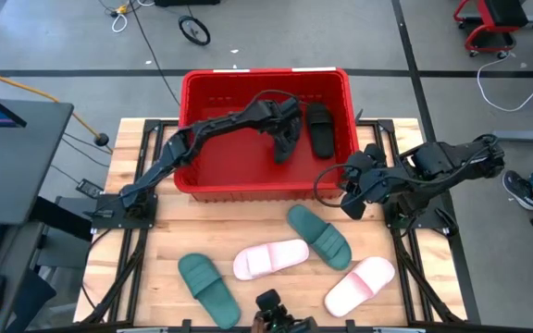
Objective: Pick and place slides into bin
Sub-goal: Put the black slide into the container
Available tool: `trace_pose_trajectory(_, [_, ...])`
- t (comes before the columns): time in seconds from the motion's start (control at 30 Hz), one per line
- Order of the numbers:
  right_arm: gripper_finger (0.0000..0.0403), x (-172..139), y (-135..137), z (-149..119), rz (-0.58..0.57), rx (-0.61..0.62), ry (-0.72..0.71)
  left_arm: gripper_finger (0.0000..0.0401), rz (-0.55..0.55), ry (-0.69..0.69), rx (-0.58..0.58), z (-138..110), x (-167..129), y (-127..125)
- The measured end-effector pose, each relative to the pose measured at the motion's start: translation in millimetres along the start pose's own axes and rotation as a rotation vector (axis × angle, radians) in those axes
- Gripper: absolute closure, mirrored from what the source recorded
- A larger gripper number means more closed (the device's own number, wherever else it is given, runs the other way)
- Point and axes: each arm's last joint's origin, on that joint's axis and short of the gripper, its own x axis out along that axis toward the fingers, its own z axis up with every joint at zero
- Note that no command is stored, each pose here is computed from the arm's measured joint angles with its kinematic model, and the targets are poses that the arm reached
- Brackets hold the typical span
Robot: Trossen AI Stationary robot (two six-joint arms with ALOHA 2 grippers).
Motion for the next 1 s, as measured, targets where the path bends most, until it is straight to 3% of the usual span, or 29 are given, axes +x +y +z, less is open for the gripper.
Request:
trace_pose_trajectory(0.17, [0.0283,0,0,0,-0.012,0.066,-0.011,0.0346,0.051,0.011,0.006,-2,10,-3])
trace_pose_trajectory(0.27, [0.0283,0,0,0,-0.013,0.073,-0.012,0.0328,0.081,-0.056,-0.026,5,10,0])
trace_pose_trajectory(0.4, [0.0283,0,0,0,-0.013,0.072,-0.012,0.0292,0.089,-0.138,-0.088,13,10,5])
trace_pose_trajectory(0.73, [0.0283,0,0,0,-0.014,0.07,-0.011,0.02,0.09,-0.158,-0.102,17,6,9])
trace_pose_trajectory(1.0, [0.0283,0,0,0,-0.014,0.033,-0.012,0.0178,0.075,-0.296,-0.164,30,1,5])
